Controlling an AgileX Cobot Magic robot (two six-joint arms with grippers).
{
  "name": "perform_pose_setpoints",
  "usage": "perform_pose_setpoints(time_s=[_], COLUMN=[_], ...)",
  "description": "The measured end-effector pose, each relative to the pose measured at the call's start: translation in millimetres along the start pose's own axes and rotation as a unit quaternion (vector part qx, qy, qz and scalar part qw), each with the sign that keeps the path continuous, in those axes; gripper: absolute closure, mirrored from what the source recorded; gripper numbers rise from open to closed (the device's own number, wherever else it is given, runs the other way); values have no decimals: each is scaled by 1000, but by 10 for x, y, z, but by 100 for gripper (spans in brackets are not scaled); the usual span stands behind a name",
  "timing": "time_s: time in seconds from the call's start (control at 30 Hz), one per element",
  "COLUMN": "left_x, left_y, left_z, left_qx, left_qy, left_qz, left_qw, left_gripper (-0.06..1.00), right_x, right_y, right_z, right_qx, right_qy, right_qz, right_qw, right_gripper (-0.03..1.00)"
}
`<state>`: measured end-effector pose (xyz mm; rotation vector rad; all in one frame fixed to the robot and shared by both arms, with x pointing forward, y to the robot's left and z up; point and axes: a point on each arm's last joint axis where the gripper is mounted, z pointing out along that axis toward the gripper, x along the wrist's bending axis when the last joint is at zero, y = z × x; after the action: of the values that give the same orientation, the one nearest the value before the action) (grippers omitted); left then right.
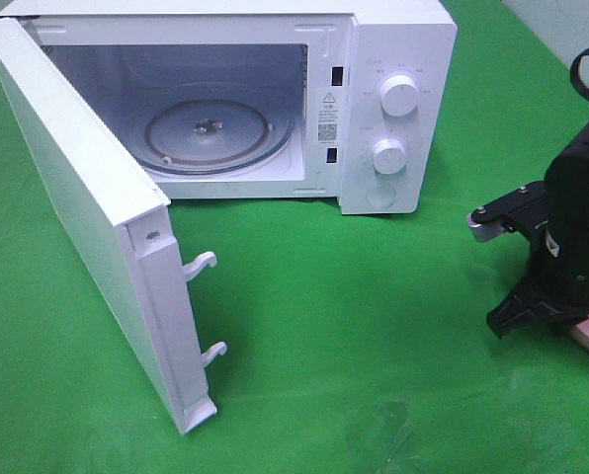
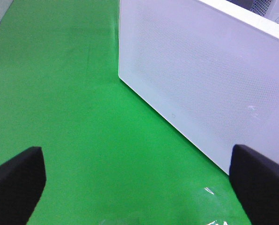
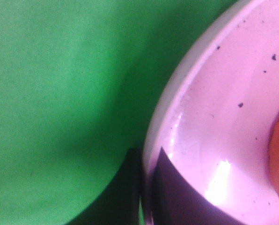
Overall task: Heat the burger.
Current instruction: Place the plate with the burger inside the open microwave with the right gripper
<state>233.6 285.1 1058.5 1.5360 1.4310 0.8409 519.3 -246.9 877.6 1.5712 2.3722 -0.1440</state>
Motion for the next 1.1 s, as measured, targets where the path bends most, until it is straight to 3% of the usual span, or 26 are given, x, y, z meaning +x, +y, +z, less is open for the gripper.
perform_pose_setpoints(time_s=[0.33,1.1], left_x=[0,0], left_y=[0,0], left_z=[0,0], left_qx=[0,0], left_qy=[0,0], left_qz=[0,0], left_qw=[1000,1000], left_gripper=[-5,-5], right_x=[172,368], right_y=[-55,-558], right_z=[-88,-770], right_qx=[22,-47], right_qy=[-33,-71], right_qz=[-18,-53], right_qw=[999,995], right_gripper=[96,94])
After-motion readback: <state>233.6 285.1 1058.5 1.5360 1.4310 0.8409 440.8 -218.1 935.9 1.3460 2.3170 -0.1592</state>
